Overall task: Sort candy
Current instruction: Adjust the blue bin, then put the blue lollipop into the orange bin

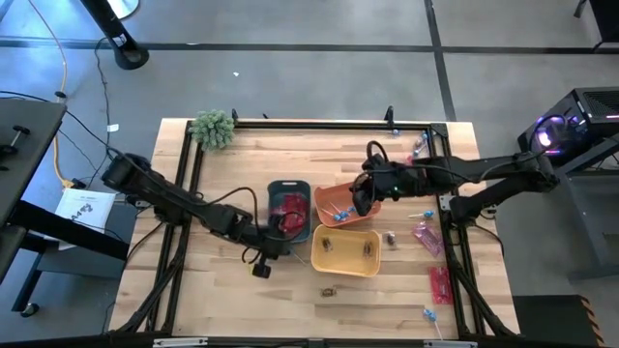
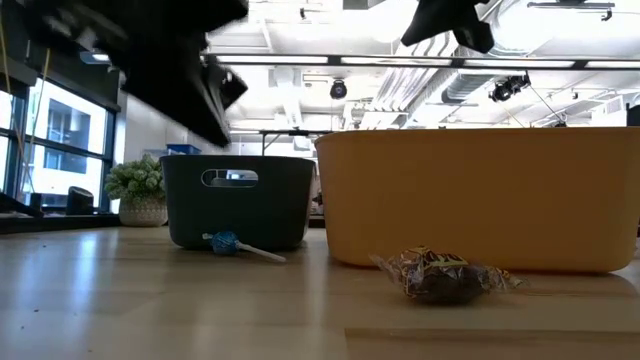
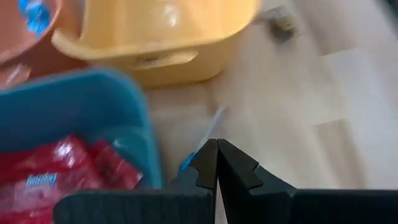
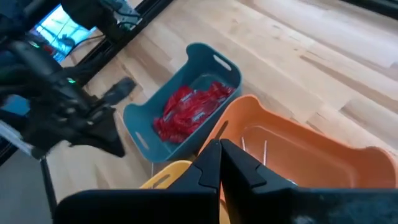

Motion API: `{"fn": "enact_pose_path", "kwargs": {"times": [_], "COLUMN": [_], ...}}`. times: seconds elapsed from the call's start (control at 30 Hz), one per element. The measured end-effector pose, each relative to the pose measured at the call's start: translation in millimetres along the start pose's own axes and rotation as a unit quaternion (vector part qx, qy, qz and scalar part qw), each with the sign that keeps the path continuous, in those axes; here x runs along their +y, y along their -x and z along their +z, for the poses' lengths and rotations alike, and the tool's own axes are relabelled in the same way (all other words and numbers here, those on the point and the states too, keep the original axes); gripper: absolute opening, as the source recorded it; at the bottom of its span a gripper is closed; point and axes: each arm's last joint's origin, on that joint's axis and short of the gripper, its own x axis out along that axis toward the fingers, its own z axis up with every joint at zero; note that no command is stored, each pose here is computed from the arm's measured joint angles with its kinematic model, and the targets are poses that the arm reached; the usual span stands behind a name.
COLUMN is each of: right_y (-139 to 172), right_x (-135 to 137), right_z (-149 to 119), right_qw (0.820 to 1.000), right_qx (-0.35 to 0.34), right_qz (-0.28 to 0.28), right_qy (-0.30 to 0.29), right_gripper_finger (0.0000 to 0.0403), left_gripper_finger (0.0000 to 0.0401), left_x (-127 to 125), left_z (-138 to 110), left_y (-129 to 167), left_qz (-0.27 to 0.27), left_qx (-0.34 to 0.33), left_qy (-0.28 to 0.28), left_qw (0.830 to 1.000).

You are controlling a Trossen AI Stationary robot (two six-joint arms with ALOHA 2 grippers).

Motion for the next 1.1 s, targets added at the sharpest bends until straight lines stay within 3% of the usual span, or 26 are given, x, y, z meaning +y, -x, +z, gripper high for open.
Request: {"fn": "enact_pose_path", "kwargs": {"times": [0.37, 0.43, 0.63, 0.83, 1.1], "right_y": [-0.2, -0.2, -0.1, -0.2, -0.1], "right_x": [-1.0, -1.0, -1.1, -1.5, -1.6], "right_z": [0.9, 0.9, 0.6, 0.3, 0.0], "right_qw": [1.000, 1.000, 1.000, 1.000, 1.000], "right_qx": [-0.015, -0.015, -0.012, -0.010, -0.008], "right_qz": [-0.015, -0.015, -0.015, -0.017, -0.016], "right_qy": [-0.003, 0.005, 0.019, 0.024, 0.023], "right_gripper_finger": [0.0000, 0.0000, 0.0000, 0.0000, 0.0000], "left_gripper_finger": [0.0000, 0.0000, 0.0001, 0.0017, 0.0116], "left_x": [46.6, 50.3, 32.0, 15.8, 11.1], "left_z": [-3.2, 0.1, 8.7, 7.5, -5.0], "left_y": [-5.2, -3.7, 0.8, -10.1, -44.4], "left_qz": [0.120, 0.101, -0.029, -0.033, -0.036], "left_qx": [0.017, 0.019, 0.003, 0.001, 0.032], "left_qy": [0.000, 0.009, 0.001, -0.052, -0.057], "left_qw": [0.993, 0.995, 1.000, 0.998, 0.997]}}
